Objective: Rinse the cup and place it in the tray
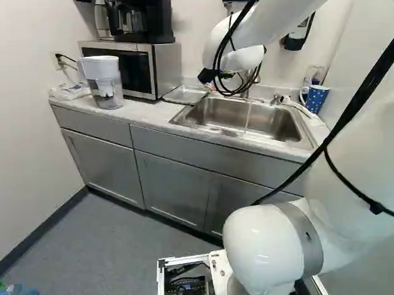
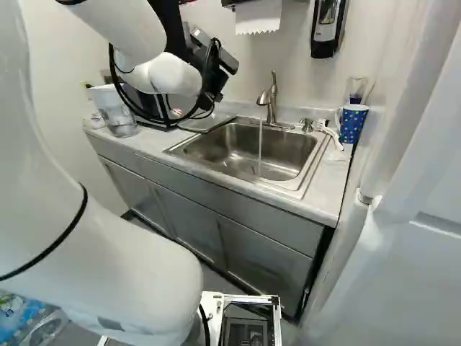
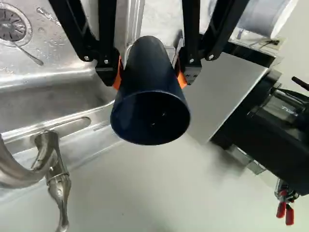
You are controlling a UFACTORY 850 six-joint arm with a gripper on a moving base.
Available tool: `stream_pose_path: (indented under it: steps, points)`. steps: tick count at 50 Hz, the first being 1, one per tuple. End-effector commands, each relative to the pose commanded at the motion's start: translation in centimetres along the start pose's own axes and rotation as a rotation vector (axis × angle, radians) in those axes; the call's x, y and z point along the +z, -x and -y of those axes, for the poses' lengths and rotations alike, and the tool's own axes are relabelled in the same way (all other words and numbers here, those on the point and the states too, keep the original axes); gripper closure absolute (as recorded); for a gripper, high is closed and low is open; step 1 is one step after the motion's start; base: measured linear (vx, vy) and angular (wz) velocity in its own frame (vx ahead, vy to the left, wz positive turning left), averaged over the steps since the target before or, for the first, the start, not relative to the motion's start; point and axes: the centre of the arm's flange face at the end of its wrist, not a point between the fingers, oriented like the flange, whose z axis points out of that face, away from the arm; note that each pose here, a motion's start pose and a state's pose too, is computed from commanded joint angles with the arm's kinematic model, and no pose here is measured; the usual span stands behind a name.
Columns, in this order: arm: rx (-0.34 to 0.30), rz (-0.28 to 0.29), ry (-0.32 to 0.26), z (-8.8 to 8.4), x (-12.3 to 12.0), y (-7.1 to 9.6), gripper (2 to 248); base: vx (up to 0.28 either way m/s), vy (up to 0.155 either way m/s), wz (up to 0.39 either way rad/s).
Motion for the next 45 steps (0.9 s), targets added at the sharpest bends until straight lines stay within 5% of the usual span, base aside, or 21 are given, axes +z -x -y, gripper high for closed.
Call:
stream_pose_path:
  steps: [45]
  points:
    - [0.473,0.0,0.0,0.0,0.0,0.0,126,0.0,0.0,0.0]
